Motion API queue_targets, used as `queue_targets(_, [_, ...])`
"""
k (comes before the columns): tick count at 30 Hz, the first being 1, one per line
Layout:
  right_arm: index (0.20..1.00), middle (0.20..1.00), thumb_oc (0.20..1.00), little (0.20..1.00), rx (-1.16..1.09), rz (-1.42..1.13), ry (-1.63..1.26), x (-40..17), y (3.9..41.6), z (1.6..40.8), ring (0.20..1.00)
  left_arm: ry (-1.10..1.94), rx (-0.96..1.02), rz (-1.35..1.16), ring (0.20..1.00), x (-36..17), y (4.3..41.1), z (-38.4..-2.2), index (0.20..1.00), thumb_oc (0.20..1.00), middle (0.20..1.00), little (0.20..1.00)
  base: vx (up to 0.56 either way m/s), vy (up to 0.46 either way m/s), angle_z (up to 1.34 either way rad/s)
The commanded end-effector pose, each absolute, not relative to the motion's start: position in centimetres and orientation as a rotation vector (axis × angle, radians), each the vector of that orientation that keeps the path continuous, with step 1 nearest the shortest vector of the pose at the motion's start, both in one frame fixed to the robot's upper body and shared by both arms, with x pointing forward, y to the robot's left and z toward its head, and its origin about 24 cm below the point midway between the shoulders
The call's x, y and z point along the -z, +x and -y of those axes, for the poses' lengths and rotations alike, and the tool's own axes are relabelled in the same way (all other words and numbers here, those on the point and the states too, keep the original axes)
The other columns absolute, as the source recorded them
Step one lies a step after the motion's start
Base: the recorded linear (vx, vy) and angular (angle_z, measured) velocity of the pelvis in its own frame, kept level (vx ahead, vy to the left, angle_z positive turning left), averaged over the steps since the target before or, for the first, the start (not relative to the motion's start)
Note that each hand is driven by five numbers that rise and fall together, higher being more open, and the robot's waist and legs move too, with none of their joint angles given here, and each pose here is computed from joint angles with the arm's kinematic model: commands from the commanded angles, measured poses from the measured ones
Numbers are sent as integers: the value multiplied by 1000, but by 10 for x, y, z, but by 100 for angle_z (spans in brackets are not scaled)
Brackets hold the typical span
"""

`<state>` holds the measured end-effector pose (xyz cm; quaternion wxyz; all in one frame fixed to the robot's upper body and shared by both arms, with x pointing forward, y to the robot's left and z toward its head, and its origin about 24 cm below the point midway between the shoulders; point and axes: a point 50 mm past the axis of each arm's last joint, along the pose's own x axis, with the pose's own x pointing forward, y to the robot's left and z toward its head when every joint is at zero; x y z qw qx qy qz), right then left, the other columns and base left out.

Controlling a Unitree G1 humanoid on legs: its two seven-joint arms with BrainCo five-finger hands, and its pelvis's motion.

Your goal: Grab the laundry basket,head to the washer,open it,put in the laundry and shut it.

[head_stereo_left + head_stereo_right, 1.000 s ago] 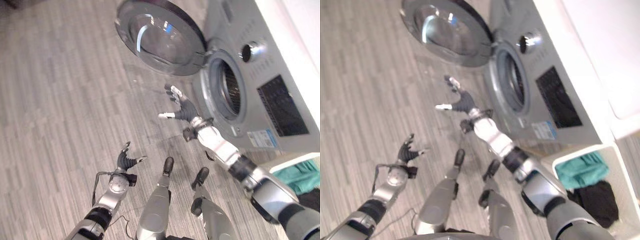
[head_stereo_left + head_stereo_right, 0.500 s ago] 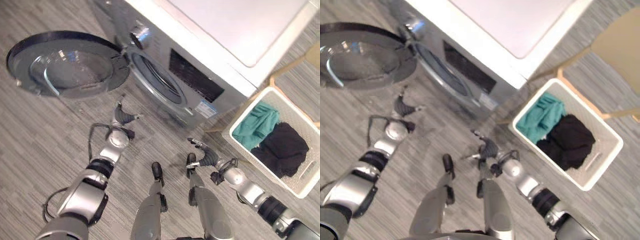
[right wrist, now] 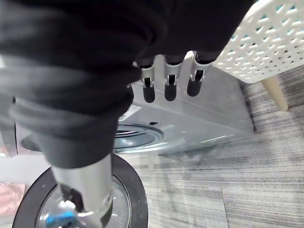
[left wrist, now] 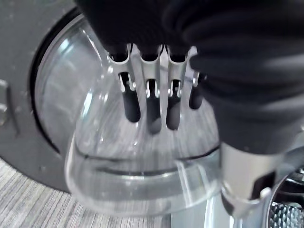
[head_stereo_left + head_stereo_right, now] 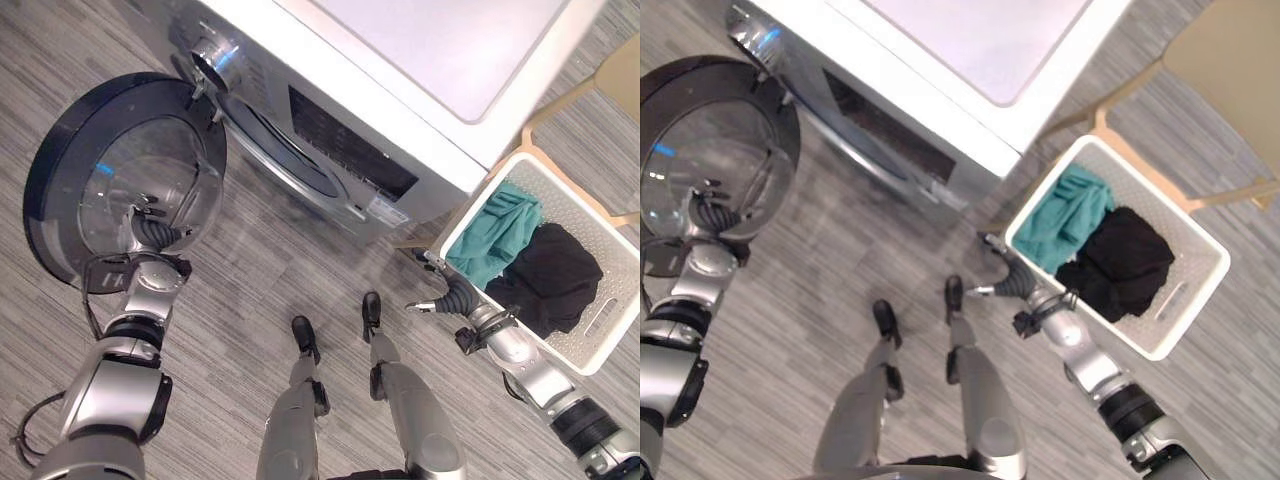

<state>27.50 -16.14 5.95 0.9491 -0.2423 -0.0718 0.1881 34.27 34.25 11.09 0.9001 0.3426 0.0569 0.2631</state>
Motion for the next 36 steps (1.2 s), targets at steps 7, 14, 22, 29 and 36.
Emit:
queue_targets(7, [1000, 1000, 1000, 1000, -378, 280, -391, -78, 259, 157, 1000, 856, -882, -156, 1000, -154, 294, -426, 1000, 1000, 1000, 1000, 31, 14, 12])
queue_targets(14, [1000, 1000, 1000, 1000, -378, 295, -371, -81, 259, 154, 1000, 794, -858, -137, 1000, -149, 290, -426, 1000, 1000, 1000, 1000, 7, -5, 5])
queue_targets(22, [1000, 1000, 1000, 1000, -320, 362, -435, -95, 261, 158, 1000, 576, -446, -300, 1000, -4, 257, -332, 1000, 1000, 1000, 1000, 69, -5, -33])
queue_targets(29, [1000, 1000, 1000, 1000, -191, 332, -701, -82, 255, 180, 1000, 466, -178, -500, 1000, 71, 212, -259, 1000, 1000, 1000, 1000, 154, -158, -83])
queue_targets(36, [1000, 1000, 1000, 1000, -216, 163, -772, -48, 256, 186, 1000, 386, -16, -685, 1000, 115, 174, -210, 1000, 1000, 1000, 1000, 105, -163, -57])
